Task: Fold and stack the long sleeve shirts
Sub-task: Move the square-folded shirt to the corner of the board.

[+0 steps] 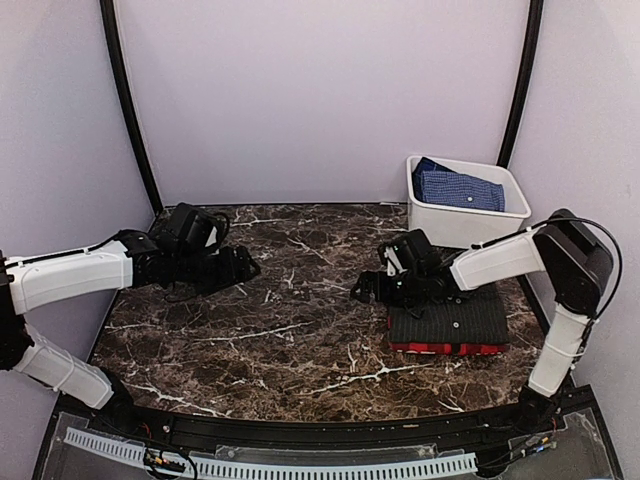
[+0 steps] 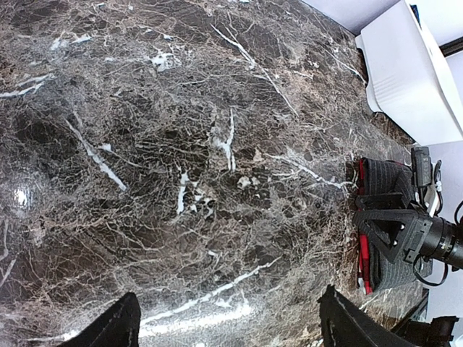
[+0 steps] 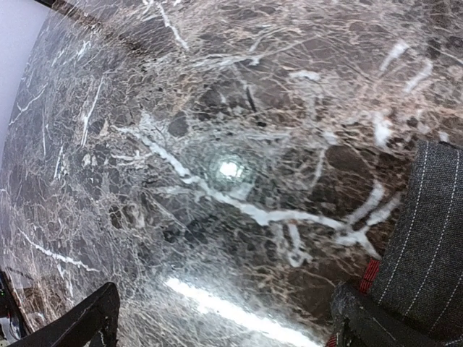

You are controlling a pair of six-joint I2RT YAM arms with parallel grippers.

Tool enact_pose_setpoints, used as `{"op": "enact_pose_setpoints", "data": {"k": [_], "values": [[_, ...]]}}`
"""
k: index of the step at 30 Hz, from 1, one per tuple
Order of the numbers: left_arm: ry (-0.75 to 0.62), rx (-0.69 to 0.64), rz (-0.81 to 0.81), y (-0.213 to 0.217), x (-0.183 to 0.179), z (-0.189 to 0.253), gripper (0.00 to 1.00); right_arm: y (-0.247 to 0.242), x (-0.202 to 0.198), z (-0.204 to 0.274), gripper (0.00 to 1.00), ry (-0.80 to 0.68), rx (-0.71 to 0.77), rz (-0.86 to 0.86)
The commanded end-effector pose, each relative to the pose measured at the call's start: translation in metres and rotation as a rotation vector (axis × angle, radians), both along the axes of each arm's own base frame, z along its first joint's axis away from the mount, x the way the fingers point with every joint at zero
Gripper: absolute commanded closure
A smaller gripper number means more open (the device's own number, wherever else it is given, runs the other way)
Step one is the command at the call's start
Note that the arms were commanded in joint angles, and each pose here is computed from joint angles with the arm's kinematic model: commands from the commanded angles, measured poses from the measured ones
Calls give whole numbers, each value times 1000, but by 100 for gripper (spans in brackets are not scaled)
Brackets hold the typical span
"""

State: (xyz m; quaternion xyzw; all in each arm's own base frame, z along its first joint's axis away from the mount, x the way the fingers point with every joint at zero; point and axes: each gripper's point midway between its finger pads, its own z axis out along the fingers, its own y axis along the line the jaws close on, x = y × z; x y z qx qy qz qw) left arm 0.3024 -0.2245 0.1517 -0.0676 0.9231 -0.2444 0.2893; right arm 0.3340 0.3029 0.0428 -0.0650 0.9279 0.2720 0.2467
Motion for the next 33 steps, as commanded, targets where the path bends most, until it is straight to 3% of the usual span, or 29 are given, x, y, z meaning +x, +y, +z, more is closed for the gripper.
{"op": "enact_pose_setpoints", "data": {"k": [1, 16, 33], "values": [[-7, -12, 2, 0, 2, 4, 16, -32, -8, -9, 1, 22, -39, -24], [-7, -19, 5, -3, 5, 3, 16, -72, -26, -10, 1, 16, -75, -23], [-12, -30, -25, -10, 7, 7, 16, -61, -32, 39, 1, -47, -55, 50]]}}
